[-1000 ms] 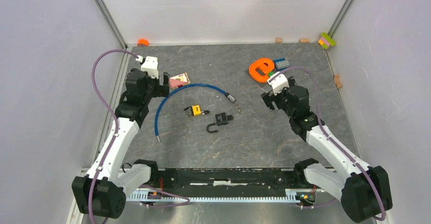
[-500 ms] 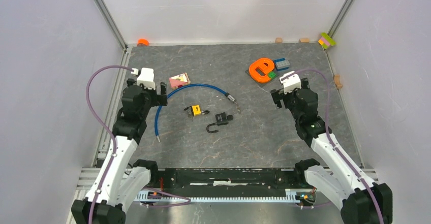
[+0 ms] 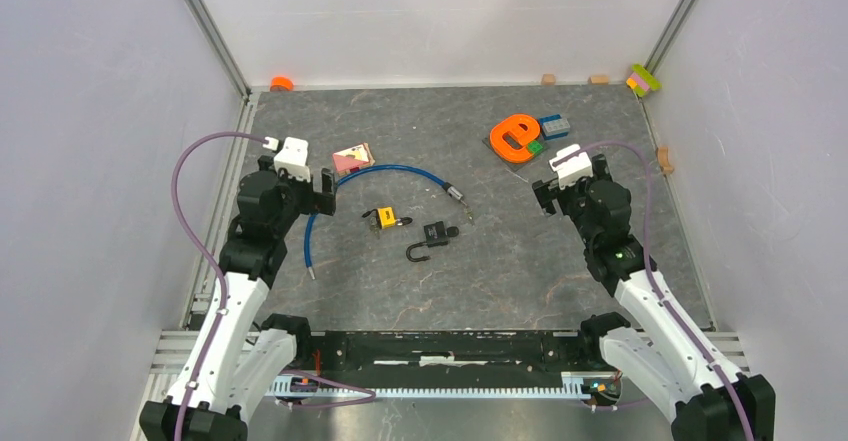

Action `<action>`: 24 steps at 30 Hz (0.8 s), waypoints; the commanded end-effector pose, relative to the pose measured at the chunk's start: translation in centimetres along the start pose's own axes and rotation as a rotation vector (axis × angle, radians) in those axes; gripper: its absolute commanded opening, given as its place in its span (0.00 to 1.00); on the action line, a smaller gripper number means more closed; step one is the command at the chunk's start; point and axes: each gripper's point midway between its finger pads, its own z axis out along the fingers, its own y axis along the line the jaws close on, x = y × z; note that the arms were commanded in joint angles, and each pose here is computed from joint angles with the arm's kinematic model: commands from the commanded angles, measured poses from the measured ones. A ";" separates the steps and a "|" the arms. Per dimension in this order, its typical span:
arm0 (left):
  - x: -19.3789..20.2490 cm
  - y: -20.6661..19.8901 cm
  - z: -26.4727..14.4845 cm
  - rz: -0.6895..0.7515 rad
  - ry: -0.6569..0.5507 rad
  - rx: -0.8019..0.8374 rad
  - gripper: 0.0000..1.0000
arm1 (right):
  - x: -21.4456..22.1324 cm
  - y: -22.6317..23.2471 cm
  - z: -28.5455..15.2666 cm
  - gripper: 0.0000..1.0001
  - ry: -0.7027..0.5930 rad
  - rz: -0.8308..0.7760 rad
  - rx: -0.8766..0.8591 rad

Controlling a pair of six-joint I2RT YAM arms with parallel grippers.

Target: Unlock with the key

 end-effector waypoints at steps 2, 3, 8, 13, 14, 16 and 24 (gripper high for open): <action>-1.3 -2.9 -0.8 -0.011 -0.029 0.171 1.00 | -1.1 -0.1 -0.4 0.98 -0.056 0.000 -0.009; -1.4 -3.3 -1.0 -0.005 -0.032 0.193 1.00 | -1.2 -0.1 -0.5 0.98 -0.060 -0.001 -0.008; -2.3 -2.9 -1.7 -0.011 -0.057 0.170 1.00 | -1.9 0.0 -1.0 0.98 -0.094 -0.002 -0.021; -3.0 -2.0 -2.1 -0.010 -0.083 0.122 1.00 | -2.2 -0.1 -1.2 0.98 -0.113 -0.009 -0.018; -3.1 -2.0 -2.2 -0.010 -0.086 0.119 1.00 | -2.0 0.0 -1.1 0.98 -0.108 -0.009 -0.020; -3.2 -1.8 -2.2 -0.006 -0.088 0.108 1.00 | -1.9 0.1 -1.1 0.98 -0.103 -0.010 -0.023; -2.8 -1.7 -1.8 -0.003 -0.070 0.103 1.00 | -1.6 -0.1 -0.9 0.98 -0.090 -0.008 -0.009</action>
